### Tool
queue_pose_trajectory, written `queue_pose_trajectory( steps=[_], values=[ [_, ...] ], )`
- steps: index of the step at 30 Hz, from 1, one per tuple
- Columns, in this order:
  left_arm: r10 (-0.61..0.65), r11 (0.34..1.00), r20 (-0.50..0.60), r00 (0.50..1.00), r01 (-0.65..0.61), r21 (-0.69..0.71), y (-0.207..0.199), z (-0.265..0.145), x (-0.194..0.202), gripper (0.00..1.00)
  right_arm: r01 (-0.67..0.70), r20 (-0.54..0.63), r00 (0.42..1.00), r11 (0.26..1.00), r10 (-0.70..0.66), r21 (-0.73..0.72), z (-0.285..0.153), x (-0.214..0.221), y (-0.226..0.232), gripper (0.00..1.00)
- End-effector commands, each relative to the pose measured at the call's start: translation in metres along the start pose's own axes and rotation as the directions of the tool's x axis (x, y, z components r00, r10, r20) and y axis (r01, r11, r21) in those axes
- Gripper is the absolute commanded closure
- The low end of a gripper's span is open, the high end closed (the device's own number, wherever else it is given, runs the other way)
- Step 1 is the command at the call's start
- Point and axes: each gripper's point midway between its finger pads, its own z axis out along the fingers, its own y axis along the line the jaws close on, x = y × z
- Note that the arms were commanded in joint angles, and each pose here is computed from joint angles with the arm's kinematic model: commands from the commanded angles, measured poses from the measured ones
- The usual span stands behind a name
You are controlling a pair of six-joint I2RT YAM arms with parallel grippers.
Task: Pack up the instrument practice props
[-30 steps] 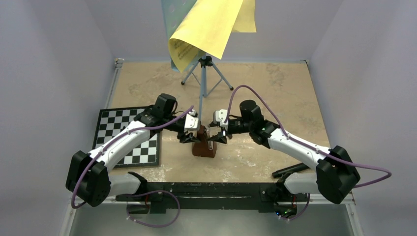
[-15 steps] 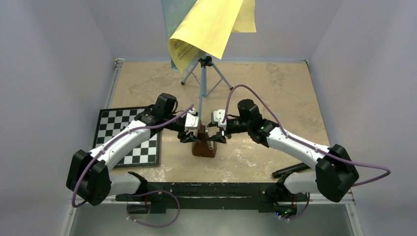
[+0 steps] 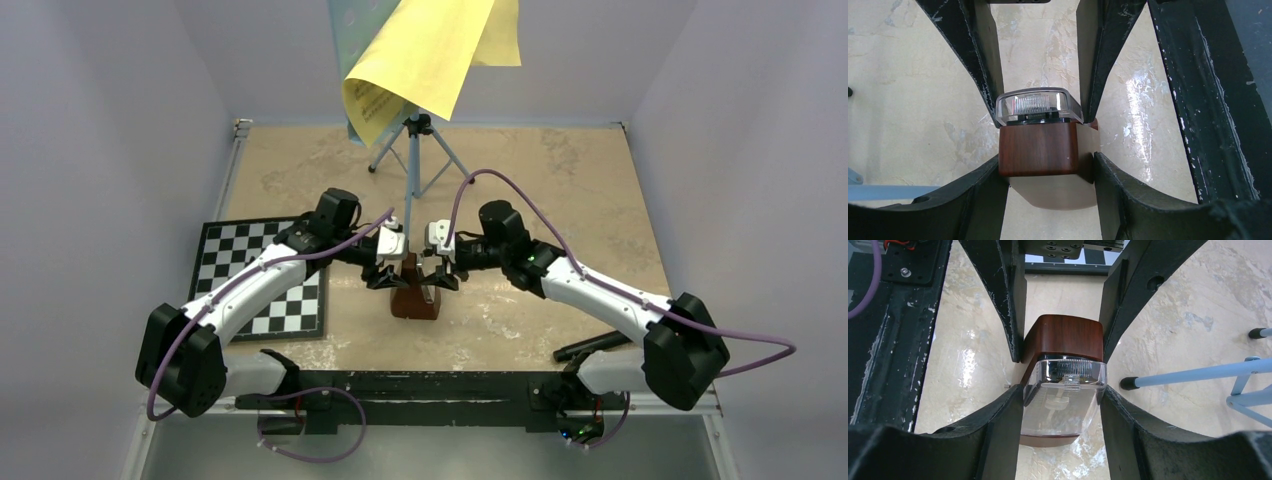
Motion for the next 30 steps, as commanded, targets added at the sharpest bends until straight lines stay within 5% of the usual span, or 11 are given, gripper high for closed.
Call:
queue_pose_trajectory(
  steps=[1, 30],
  values=[
    [-0.028, 0.999, -0.082, 0.996, 0.027, -0.019, 0.006, 0.01, 0.028, 1.0, -0.064, -0.048, 0.997, 0.997, 0.062, -0.034, 0.014, 0.011, 0.011, 1.0],
    [-0.022, 1.0, -0.098, 0.995, 0.02, -0.019, 0.001, 0.009, 0.036, 1.0, -0.202, 0.071, 0.976, 0.977, 0.207, -0.073, -0.005, -0.031, 0.018, 1.0]
  ],
)
